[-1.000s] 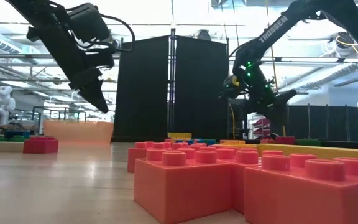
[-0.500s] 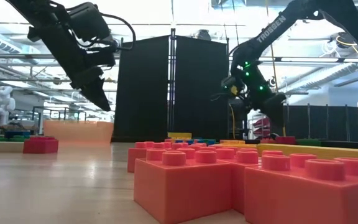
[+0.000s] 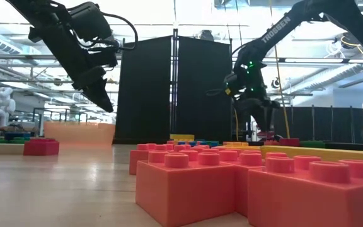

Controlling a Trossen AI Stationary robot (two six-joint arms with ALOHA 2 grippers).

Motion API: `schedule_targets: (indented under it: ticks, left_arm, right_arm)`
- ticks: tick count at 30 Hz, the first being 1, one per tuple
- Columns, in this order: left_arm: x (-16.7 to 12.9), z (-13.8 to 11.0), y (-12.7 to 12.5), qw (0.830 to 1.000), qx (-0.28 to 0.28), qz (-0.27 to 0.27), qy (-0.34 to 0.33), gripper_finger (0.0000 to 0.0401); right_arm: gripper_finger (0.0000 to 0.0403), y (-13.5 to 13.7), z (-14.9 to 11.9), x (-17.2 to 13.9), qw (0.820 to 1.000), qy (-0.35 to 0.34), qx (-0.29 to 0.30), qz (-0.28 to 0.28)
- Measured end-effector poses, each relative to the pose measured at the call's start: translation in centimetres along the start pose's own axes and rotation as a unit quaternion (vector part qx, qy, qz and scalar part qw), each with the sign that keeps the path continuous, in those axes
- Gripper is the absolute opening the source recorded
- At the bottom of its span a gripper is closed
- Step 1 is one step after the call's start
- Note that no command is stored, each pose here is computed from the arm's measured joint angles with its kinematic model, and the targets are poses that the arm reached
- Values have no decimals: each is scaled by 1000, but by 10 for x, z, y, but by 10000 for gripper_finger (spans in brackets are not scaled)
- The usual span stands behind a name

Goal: Sort blocks by size
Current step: Put the orange 4 stud game piece into the orange bin

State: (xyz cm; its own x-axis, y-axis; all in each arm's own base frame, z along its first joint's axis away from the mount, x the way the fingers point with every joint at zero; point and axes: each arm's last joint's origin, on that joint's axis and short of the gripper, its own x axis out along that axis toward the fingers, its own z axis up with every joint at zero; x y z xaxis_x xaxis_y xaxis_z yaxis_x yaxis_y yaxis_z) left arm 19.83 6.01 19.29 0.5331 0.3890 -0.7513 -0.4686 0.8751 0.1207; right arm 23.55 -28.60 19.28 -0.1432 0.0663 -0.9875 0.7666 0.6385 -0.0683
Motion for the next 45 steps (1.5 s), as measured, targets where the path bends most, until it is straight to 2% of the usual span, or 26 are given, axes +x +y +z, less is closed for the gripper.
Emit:
schedule_targets:
  ticks: [5,10,14,18,32,45]
  left_arm:
    - [0,0,0,1000,0,0,0,212]
    - [0,0,0,1000,0,0,0,212]
    - [0,0,0,1000,2,0,2,212]
    - [0,0,0,1000,7,-1,2,212]
    - [0,4,0,1000,12,-3,-19,212]
    - [0,3,0,1000,13,-2,-15,212]
  right_arm:
    - [176,-18,0,2,998,3,63,2]
    - [235,-33,3,20,991,46,124,5]
    - [274,-34,6,38,987,84,137,28]
    - [295,-32,8,43,987,88,128,41]
    - [274,-37,19,30,988,45,145,39]
    - [248,-35,22,49,983,88,154,36]
